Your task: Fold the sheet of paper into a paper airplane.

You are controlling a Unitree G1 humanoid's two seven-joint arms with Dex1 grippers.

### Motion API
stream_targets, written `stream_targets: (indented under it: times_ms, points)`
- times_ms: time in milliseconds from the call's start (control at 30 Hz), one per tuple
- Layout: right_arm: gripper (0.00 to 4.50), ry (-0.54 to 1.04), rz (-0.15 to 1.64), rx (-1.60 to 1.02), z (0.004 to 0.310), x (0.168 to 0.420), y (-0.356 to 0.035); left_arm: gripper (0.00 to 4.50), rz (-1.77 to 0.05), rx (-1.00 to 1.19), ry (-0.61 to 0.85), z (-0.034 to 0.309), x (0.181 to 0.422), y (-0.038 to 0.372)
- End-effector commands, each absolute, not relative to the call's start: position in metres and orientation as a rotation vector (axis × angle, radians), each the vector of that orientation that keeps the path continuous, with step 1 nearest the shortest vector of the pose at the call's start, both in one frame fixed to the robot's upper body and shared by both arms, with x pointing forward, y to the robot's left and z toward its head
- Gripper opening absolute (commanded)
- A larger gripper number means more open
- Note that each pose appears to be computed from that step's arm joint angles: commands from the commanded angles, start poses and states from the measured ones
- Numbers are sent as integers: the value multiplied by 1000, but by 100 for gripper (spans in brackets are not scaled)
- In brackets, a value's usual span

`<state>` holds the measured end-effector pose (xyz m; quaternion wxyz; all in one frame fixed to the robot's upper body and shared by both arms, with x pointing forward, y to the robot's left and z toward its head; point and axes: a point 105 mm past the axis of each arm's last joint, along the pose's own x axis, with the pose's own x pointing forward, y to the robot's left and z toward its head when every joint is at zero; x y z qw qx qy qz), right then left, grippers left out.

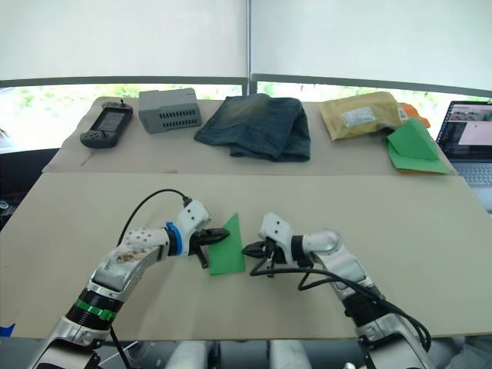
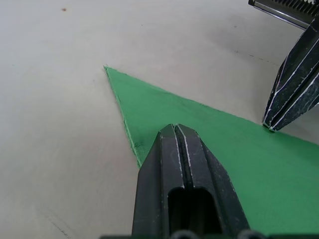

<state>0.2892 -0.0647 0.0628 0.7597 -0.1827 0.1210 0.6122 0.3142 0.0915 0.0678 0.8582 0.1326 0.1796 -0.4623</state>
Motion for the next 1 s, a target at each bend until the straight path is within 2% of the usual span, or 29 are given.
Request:
stream_targets:
  times_ms: [33,300,500,600,767,1000]
  points:
    - [2,307,1418,-449,53,270,-62,0,-957,288,475,44,309,97]
    - [2,358,1499,-559,51,247,-64,0,-965,286,474,44,309,95]
    - [2,215,1418,-546,93,273,-55,0,-964,282,473,44,308,96]
    - [2,184,1378,-553,104,286,-53,0,-959,280,472,44,309,97]
    - [2,193,1351,-535,97,302,-46,0,-948,272,465,46,312,97]
    - [2,260,1367,-509,68,302,-35,0,-941,226,451,50,317,92]
